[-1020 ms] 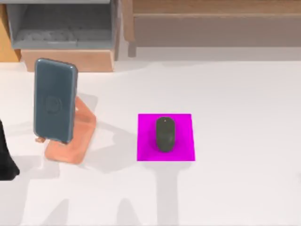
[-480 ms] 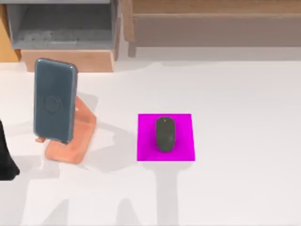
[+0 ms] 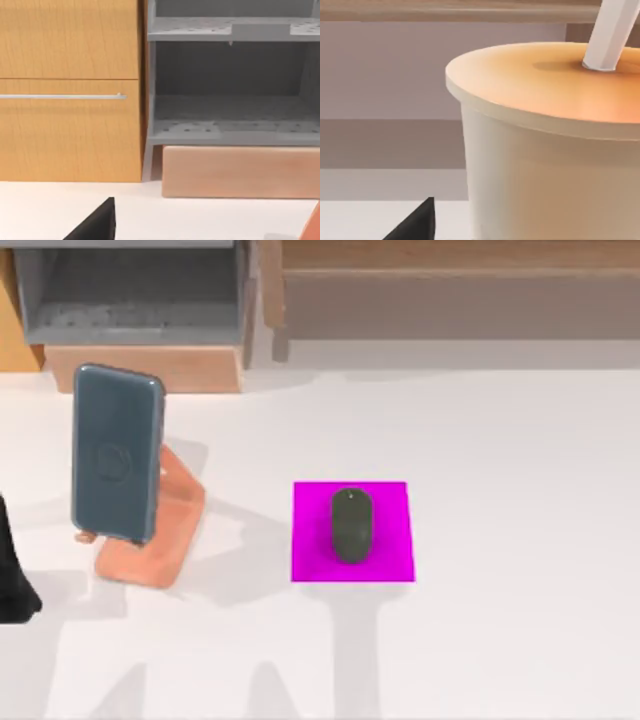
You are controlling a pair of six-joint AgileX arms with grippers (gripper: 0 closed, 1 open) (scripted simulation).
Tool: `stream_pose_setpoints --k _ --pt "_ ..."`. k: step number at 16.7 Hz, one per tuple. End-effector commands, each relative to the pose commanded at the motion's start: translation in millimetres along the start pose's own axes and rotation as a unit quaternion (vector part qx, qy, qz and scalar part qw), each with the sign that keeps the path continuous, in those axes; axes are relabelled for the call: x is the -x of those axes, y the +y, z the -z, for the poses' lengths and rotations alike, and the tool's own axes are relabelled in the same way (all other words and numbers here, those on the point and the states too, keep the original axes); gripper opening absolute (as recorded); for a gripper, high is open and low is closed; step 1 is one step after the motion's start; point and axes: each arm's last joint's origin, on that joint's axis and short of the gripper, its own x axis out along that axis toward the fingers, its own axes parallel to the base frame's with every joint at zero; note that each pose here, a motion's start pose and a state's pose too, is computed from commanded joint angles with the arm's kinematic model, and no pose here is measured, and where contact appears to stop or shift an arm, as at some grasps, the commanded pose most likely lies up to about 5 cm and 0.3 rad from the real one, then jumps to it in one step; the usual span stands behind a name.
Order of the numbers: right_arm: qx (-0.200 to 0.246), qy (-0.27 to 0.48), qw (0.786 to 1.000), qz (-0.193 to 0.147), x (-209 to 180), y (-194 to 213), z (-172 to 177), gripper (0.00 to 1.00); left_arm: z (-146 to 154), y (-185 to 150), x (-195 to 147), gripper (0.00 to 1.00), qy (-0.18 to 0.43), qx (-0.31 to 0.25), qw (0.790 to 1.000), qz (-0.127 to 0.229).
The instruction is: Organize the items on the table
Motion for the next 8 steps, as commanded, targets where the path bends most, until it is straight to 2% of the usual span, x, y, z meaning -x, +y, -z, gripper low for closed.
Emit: stream_pose_setpoints --k 8 --pt "0.000 0.000 1.000 0.000 -29 0 0 1.00 0 0 0 1.00 0.000 0.000 1.000 0.000"
